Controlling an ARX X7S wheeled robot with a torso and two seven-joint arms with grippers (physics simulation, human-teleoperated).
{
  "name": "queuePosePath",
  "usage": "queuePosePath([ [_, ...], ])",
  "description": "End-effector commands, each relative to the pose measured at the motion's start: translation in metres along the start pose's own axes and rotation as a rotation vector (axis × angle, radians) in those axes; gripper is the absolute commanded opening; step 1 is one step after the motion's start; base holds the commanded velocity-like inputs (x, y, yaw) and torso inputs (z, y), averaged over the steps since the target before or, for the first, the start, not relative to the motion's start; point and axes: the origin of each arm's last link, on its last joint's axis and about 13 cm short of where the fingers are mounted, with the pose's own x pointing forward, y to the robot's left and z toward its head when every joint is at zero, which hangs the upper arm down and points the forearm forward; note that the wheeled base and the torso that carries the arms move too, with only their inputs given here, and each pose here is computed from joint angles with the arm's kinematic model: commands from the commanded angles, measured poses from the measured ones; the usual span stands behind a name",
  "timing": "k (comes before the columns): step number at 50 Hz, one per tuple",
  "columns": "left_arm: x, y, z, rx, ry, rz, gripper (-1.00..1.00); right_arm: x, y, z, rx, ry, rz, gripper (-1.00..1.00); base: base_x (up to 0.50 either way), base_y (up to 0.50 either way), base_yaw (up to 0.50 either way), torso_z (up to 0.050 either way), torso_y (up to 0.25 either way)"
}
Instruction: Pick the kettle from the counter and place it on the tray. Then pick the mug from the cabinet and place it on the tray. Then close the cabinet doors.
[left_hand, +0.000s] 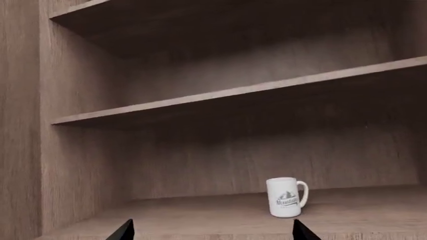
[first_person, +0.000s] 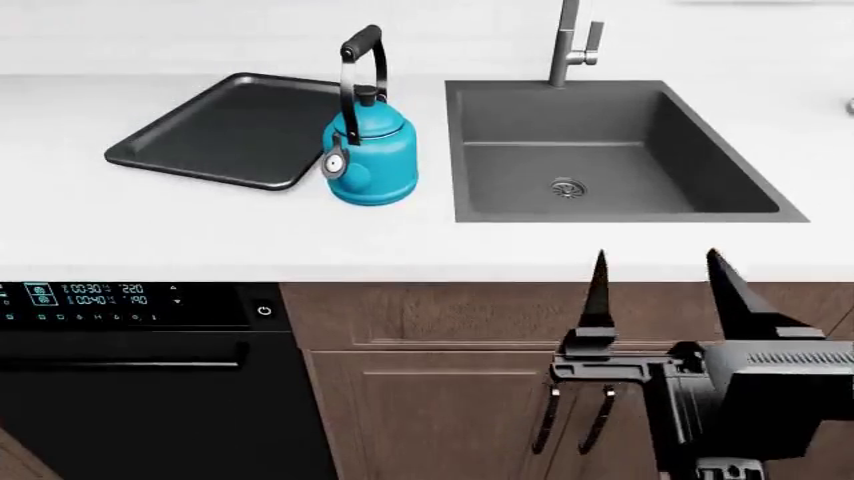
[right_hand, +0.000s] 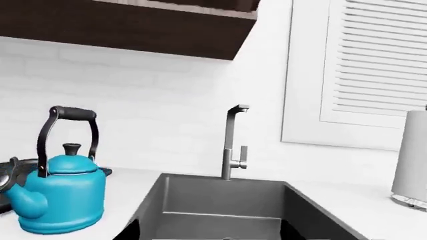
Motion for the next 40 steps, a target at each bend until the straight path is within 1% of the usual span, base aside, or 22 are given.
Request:
queuePosePath([
  [1, -0.002, 0.006, 0.006, 0.021, -0.003, 0.015, 1.00, 0.007, -0.014, 0.083, -0.052, -0.100, 0.018, 1.00, 0.00, 0.00, 0.00, 0.000, 0.000],
  [4, -0.002, 0.006, 0.006, 0.022, -0.004, 0.015, 1.00, 0.009, -0.018, 0.102, -0.053, -0.114, 0.018, 1.00, 0.00, 0.00, 0.00, 0.000, 0.000],
  [6, -0.002, 0.005, 0.006, 0.024, -0.006, 0.010, 1.00, 0.008, -0.020, 0.107, -0.053, -0.114, 0.019, 1.00, 0.00, 0.00, 0.00, 0.000, 0.000],
  [8, -0.003, 0.004, 0.007, 0.023, -0.008, 0.004, 1.00, 0.007, -0.020, 0.107, -0.049, -0.106, 0.028, 1.00, 0.00, -0.11, 0.00, 0.000, 0.000],
  [10, -0.004, 0.003, 0.008, 0.019, -0.011, 0.001, 1.00, 0.006, -0.019, 0.106, -0.042, -0.096, 0.039, 1.00, 0.00, -0.50, 0.00, 0.000, 0.000],
  [15, -0.004, 0.000, 0.007, 0.037, -0.019, -0.020, 1.00, 0.005, -0.020, 0.103, -0.025, -0.082, 0.050, 1.00, 0.00, -0.50, 0.00, 0.000, 0.000],
  [25, -0.004, 0.000, 0.005, 0.039, -0.018, -0.022, 1.00, 0.006, -0.019, 0.102, -0.032, -0.082, 0.047, 1.00, 0.00, -0.50, 0.00, 0.000, 0.000],
  [30, -0.003, 0.000, 0.004, 0.040, -0.019, -0.026, 1.00, 0.006, -0.020, 0.105, -0.042, -0.103, 0.034, 1.00, 0.00, 0.00, 0.00, 0.000, 0.000],
  [33, -0.003, 0.001, 0.004, 0.031, -0.014, -0.027, 1.00, 0.007, -0.023, 0.114, -0.060, -0.105, 0.032, 1.00, 0.00, 0.00, 0.00, 0.000, 0.000],
  [40, -0.002, 0.008, 0.002, -0.018, 0.028, -0.007, 1.00, 0.009, -0.031, 0.154, -0.107, -0.119, 0.023, 1.00, 0.00, 0.00, 0.00, 0.000, 0.000],
])
